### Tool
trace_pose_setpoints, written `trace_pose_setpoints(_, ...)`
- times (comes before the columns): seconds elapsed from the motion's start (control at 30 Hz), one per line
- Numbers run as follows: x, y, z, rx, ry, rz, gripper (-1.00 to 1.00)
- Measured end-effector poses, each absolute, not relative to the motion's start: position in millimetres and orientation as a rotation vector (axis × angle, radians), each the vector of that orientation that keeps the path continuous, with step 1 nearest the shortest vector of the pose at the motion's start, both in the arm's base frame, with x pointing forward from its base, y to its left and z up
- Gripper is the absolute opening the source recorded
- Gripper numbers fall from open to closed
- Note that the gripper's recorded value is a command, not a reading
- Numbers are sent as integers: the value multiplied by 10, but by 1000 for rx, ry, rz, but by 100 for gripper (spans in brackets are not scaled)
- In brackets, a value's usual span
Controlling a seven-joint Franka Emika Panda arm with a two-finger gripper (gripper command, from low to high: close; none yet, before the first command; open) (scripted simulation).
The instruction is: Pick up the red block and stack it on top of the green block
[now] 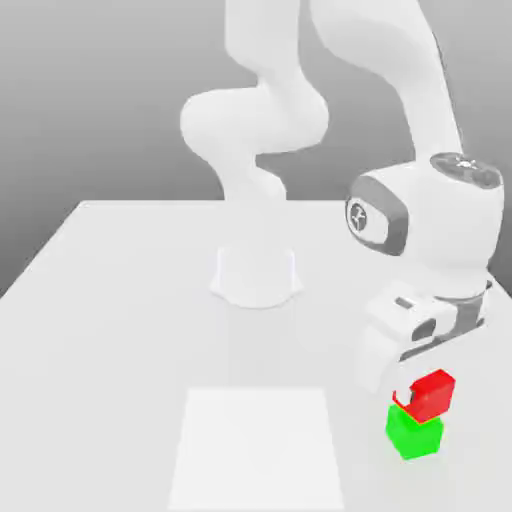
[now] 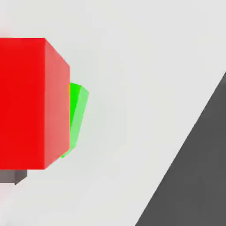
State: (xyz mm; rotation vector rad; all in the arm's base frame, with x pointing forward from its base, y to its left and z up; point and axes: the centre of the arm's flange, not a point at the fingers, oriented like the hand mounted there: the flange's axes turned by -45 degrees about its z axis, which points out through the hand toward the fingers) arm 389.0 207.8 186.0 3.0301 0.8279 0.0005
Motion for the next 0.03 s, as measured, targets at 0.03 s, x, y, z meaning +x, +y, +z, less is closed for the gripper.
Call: trace_pose_setpoints(0.03, 3890, 2078, 1860, 3030, 828, 0, 100)
